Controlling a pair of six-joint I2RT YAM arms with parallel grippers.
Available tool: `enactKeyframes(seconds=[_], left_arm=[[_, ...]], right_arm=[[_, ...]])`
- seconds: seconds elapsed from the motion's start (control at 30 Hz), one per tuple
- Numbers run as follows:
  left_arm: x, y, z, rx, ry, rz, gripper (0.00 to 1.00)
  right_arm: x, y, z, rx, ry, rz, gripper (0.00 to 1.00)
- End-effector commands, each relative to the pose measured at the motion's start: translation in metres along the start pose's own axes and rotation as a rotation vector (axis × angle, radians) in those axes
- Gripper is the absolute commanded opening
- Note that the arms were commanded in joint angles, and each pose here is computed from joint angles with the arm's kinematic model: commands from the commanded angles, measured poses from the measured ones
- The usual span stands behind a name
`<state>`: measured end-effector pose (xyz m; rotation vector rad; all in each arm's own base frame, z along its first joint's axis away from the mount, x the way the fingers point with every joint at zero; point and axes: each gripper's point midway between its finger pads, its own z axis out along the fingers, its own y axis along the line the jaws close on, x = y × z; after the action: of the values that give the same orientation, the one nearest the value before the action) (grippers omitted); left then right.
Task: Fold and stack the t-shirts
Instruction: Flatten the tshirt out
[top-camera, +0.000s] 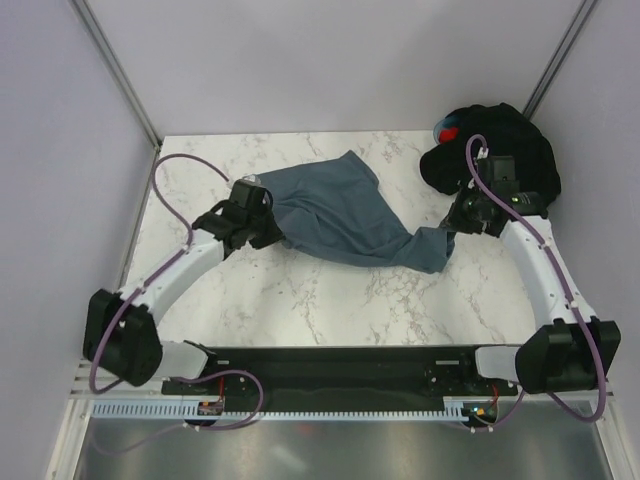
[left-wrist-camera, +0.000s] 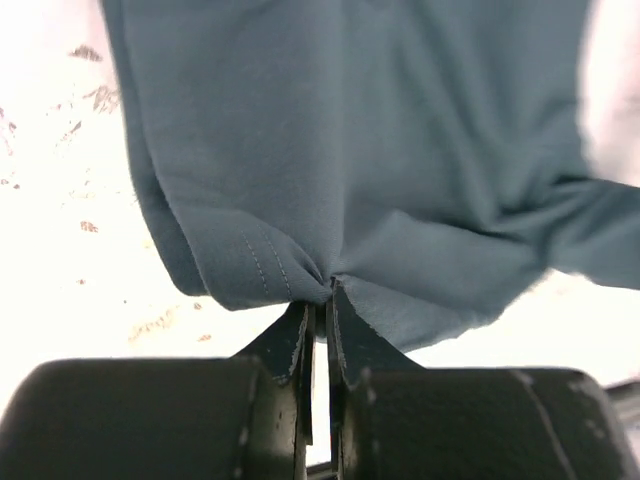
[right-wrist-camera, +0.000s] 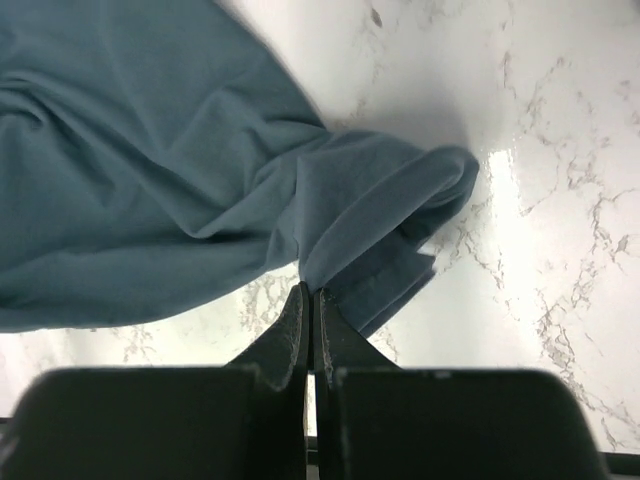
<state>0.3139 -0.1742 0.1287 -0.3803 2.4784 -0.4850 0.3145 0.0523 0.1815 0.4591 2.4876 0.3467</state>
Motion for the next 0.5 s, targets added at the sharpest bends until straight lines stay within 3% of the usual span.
enactKeyframes(seconds=[0.0, 0.2, 0.3, 0.47], left_arm=[[-0.012, -0.008, -0.047, 0.058, -0.025, 0.041, 0.07], [-0.039, -0.011, -0.132, 0.117, -0.199, 0.036, 0.03], [-0.057, -0.026, -0.178, 0.192, -0.298, 0.069, 0.03], [-0.085, -0.046, -0.278, 0.339, -0.52, 0.125, 0.03]], right_arm=[[-0.019, 0.017, -0.041, -0.052, -0.082, -0.016, 0.0], [-0.044, 0.035, -0.108, -0.102, -0.239, -0.012, 0.0], [-0.058, 0.054, -0.165, -0.196, -0.368, -0.022, 0.0], [-0.07, 0.071, -0.293, -0.35, -0.722, -0.038, 0.0]])
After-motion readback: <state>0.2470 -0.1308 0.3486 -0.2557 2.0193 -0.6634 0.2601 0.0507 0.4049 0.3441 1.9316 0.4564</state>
